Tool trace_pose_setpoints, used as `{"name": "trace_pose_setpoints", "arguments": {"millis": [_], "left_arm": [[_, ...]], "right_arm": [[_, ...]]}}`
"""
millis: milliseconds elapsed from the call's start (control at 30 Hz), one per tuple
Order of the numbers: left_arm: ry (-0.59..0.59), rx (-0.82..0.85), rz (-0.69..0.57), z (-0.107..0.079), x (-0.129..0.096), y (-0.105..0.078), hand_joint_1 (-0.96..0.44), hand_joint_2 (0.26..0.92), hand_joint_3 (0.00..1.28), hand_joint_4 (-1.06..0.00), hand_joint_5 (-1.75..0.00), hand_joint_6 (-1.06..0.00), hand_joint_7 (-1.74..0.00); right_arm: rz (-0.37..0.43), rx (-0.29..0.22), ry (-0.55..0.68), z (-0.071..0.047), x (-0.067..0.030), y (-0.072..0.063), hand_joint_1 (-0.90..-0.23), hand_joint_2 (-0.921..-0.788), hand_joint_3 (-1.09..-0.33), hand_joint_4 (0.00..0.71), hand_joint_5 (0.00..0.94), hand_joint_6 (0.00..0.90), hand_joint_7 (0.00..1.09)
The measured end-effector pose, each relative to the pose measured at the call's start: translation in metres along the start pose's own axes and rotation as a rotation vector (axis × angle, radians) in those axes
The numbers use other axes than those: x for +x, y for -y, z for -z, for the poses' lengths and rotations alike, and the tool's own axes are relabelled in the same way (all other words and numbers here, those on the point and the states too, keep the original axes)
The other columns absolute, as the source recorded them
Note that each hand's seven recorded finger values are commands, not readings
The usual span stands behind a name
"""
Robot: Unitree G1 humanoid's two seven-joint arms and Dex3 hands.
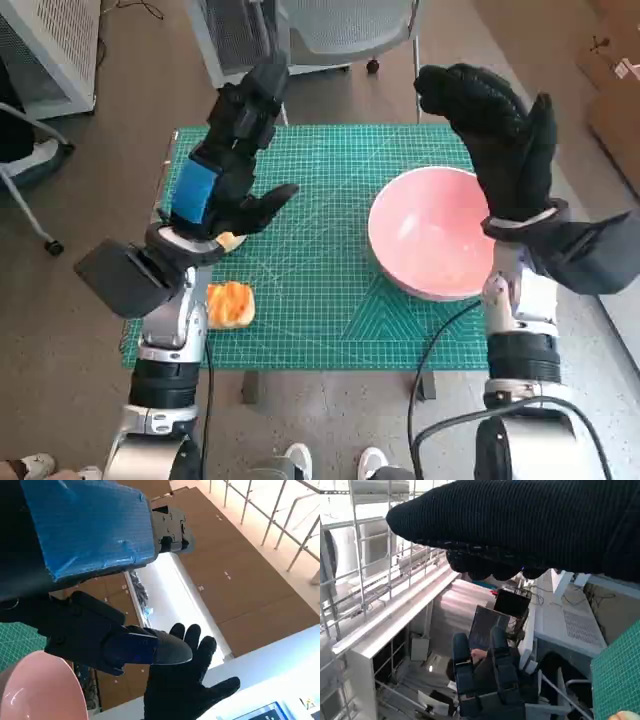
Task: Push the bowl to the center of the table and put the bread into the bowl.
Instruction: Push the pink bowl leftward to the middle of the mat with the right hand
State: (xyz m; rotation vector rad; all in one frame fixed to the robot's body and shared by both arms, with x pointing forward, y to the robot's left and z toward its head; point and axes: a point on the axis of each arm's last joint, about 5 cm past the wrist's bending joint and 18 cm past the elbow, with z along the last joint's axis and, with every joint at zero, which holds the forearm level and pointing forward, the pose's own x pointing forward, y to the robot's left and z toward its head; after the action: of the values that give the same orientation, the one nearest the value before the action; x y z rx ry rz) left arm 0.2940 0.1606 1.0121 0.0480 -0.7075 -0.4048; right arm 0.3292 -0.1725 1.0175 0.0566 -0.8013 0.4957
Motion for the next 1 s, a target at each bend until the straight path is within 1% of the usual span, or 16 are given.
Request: {"name": "trace_pose_setpoints", "arguments": {"millis": [400, 600, 767, 1000], "left_arm": [[0.001, -0.001, 0.001, 0.000, 0.000, 0.000, -0.58, 0.921, 0.28, -0.05, 0.00, 0.00, -0.41], [0.012, -0.003, 0.006, -0.005, 0.001, -0.001, -0.58, 0.921, 0.30, -0.05, 0.00, 0.00, -0.40], [0.024, -0.005, 0.010, -0.009, 0.002, -0.003, -0.58, 0.921, 0.31, -0.04, 0.00, 0.00, -0.39], [0.026, -0.019, 0.005, -0.011, 0.002, -0.005, -0.57, 0.918, 0.33, -0.04, 0.00, 0.00, -0.40]], "right_arm": [[0.000, 0.006, -0.007, 0.000, 0.0003, 0.000, -0.608, -0.921, -0.746, 0.353, 0.003, 0.489, 0.01], [-0.005, 0.000, 0.012, -0.003, 0.0048, -0.004, -0.612, -0.921, -0.753, 0.349, 0.001, 0.486, 0.00], [0.002, 0.005, 0.024, -0.003, 0.0084, -0.009, -0.620, -0.921, -0.757, 0.348, 0.001, 0.484, 0.00], [0.004, 0.003, 0.019, -0.004, 0.0114, -0.014, -0.624, -0.921, -0.744, 0.351, 0.002, 0.487, 0.00]]}}
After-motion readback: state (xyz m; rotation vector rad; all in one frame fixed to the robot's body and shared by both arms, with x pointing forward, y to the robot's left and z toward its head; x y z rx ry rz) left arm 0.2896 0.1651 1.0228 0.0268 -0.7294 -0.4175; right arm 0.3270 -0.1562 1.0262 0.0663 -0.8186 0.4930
